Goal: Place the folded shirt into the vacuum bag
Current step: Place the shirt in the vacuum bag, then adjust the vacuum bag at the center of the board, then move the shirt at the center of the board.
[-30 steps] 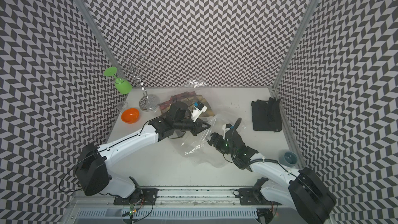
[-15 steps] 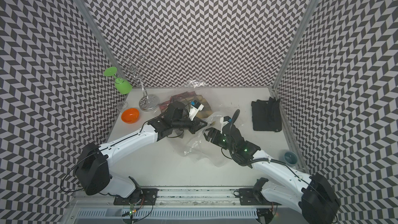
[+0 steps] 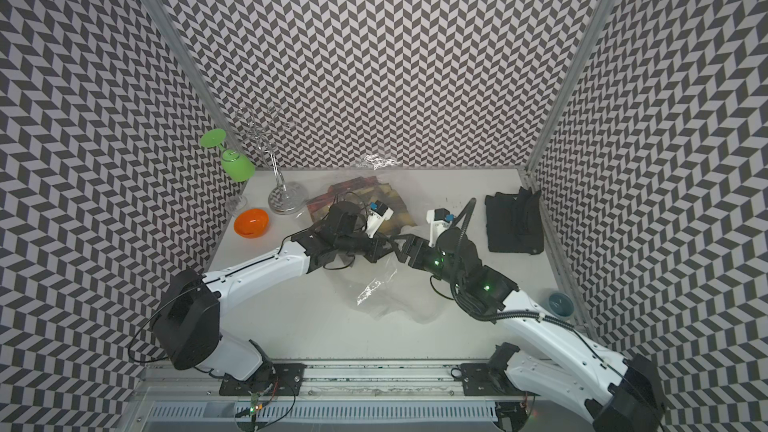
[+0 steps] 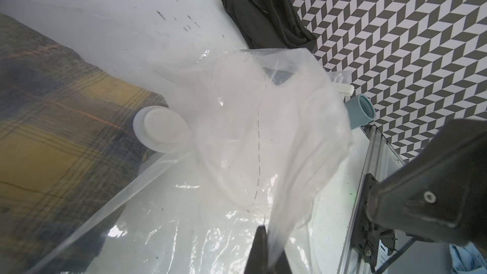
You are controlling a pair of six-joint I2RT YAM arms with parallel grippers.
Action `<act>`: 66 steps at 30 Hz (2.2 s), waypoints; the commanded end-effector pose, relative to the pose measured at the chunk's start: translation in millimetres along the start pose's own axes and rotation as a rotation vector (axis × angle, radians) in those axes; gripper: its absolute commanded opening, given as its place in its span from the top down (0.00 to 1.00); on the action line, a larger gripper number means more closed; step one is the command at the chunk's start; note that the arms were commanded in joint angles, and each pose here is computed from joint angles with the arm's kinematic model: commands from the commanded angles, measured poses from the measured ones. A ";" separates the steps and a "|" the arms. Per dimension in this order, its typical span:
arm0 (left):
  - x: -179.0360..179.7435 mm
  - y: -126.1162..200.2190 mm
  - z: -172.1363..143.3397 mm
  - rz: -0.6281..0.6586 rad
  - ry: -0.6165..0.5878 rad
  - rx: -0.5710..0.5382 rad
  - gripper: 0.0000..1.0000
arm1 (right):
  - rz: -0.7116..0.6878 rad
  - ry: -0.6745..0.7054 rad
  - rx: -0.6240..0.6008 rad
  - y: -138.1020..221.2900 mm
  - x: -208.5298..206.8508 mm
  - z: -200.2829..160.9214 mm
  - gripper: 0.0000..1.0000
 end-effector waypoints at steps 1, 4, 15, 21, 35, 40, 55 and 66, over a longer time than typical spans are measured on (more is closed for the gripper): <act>-1.6 -3.9 -13.2 -0.026 0.014 0.027 1.00 | 0.043 0.043 -0.133 15.9 23.9 30.5 0.24; -11.1 -8.5 -29.4 -0.050 0.019 0.058 1.00 | 0.009 0.053 -0.170 15.2 17.5 64.6 0.23; -10.2 25.2 -89.0 0.012 0.164 0.152 1.00 | -0.230 -0.185 -0.344 -5.5 -113.1 162.8 0.23; 20.0 76.8 -82.8 0.186 0.301 0.083 1.00 | -0.516 -0.214 -0.528 -0.4 -173.4 192.9 0.23; 18.0 134.5 -14.1 0.252 0.227 -0.130 0.58 | -0.846 -0.244 -0.501 -8.6 -270.7 222.8 0.21; 13.9 143.1 2.0 0.265 0.163 -0.162 0.48 | -0.851 -0.245 -0.505 -14.2 -275.6 229.7 0.21; 25.7 32.9 22.1 0.172 0.110 -0.109 0.46 | -0.727 -0.401 -0.271 -43.9 -311.2 194.0 0.23; 49.6 -38.0 -33.1 0.147 0.325 -0.057 0.47 | -0.617 -0.421 -0.146 -49.9 -296.1 152.0 0.24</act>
Point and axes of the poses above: each gripper's point midway between its finger pads, its own y axis back along the fingers, its own x axis along the line the jaws close on, z = x × y, the point moved 7 cm from there along y, back along the fingers, and after that the axes turned 12 degrees about -y, right-handed, at the moved point
